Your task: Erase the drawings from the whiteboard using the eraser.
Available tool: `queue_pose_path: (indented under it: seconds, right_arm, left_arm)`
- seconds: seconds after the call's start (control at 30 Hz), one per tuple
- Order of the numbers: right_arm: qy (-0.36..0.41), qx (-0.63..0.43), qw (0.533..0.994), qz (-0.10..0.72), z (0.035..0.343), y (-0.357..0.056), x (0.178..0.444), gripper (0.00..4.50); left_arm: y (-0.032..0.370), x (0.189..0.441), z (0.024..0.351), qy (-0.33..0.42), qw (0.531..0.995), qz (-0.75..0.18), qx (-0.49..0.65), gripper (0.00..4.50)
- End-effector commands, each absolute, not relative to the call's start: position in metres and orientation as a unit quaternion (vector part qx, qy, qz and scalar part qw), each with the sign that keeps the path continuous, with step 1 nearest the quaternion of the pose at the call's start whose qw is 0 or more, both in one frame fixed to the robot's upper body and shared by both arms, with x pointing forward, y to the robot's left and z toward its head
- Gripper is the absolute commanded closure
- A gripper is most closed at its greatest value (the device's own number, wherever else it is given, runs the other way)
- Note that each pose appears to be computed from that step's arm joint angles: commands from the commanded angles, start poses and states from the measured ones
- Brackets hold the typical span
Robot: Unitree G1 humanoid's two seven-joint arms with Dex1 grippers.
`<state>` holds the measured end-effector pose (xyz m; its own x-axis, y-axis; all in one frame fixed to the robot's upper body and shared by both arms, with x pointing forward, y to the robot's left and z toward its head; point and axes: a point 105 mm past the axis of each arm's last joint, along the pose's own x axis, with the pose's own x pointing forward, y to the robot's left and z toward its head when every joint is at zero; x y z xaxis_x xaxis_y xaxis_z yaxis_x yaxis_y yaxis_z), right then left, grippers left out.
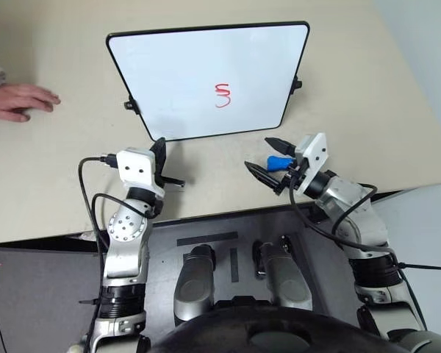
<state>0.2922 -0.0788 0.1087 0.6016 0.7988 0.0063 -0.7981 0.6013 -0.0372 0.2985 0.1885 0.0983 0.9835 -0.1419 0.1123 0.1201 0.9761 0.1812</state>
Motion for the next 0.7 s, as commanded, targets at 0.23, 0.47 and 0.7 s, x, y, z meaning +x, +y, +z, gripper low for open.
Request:
queue_pose_path:
  seconds: [0.23,0.47,0.7]
  right_arm:
    - [-0.034,-0.02,0.889,0.456,0.12,-0.075,0.285,0.3]
    - [-0.032,-0.056,0.879,0.472,0.122,-0.074,0.291,0.3]
    - [0.008,-0.113,0.849,0.516,0.11,-0.08,0.284,0.3]
  left_arm:
    - [0.182,0.297,0.111,-0.085,0.99,-0.075,0.086,4.5]
    - [0.184,0.299,0.113,-0.09,0.99,-0.068,0.086,4.5]
    - [0.185,0.293,0.108,-0.085,0.992,-0.053,0.082,4.5]
